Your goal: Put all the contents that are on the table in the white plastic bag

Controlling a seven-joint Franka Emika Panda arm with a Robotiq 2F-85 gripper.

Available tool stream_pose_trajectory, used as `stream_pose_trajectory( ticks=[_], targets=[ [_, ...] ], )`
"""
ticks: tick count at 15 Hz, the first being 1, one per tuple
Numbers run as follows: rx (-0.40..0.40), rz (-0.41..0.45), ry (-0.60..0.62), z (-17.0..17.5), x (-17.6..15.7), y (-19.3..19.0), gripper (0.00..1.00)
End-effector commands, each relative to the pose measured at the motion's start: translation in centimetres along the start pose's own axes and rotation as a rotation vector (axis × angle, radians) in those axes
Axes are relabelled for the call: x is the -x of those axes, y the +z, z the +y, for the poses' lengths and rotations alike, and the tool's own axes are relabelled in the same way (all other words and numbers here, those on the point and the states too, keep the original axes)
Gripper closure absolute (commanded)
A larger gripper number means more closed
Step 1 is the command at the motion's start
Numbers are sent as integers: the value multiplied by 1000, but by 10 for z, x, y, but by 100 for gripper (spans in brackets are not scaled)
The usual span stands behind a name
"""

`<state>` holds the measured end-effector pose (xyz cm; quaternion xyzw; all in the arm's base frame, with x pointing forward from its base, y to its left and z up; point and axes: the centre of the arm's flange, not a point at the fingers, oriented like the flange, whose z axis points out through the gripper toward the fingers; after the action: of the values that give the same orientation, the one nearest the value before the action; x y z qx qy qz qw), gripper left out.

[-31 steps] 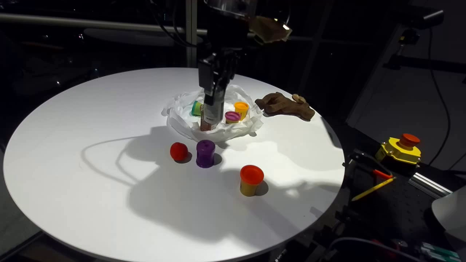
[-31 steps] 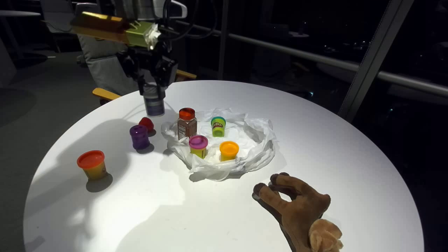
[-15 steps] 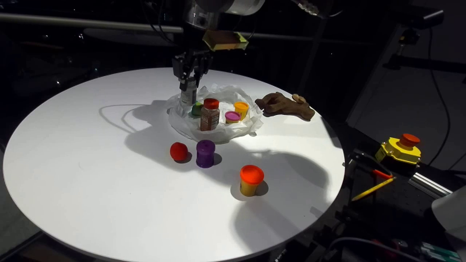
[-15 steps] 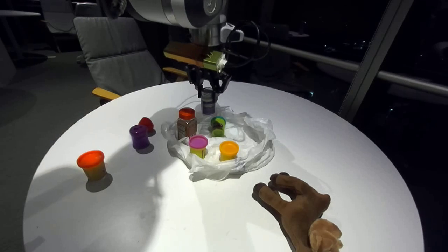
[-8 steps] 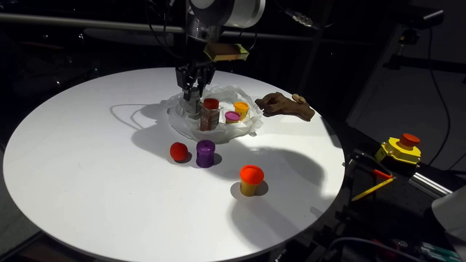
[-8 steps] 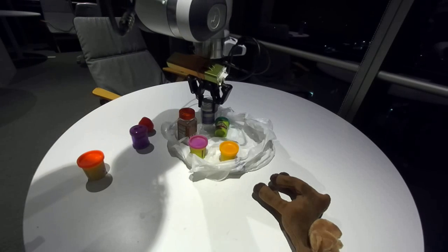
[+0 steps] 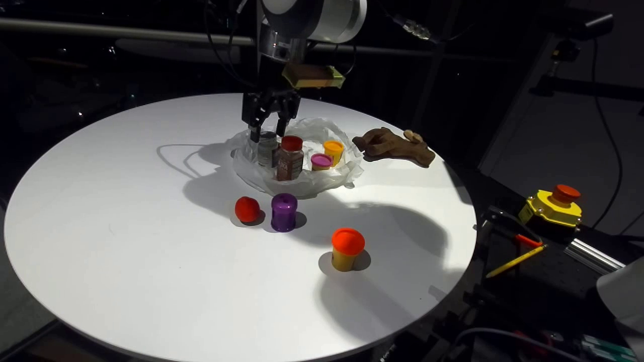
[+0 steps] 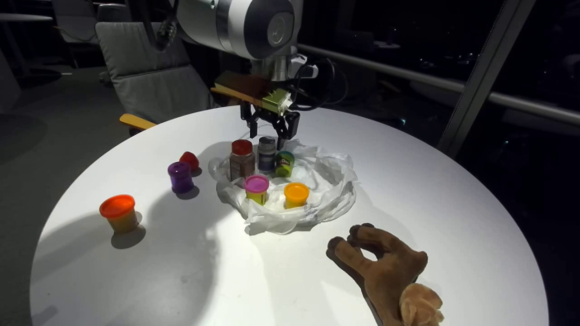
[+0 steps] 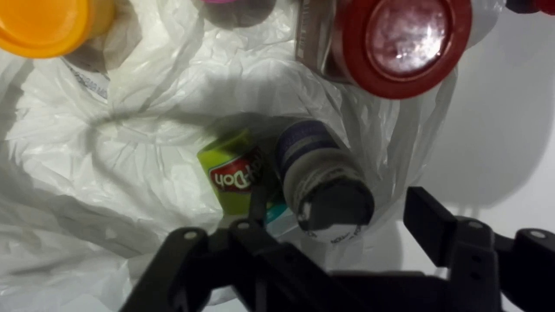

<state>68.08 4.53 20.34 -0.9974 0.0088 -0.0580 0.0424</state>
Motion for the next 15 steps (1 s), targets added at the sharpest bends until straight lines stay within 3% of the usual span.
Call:
stream_pose_trajectory(
  ticks=[1, 7, 10, 15],
  targets=[
    [-5, 44, -23, -24, 13, -37, 0],
    [-42, 17, -129, -118, 53, -86, 0],
    [-44, -64, -167, -145, 67, -62, 0],
    [10, -92, -241, -149, 97, -2, 0]
  ],
)
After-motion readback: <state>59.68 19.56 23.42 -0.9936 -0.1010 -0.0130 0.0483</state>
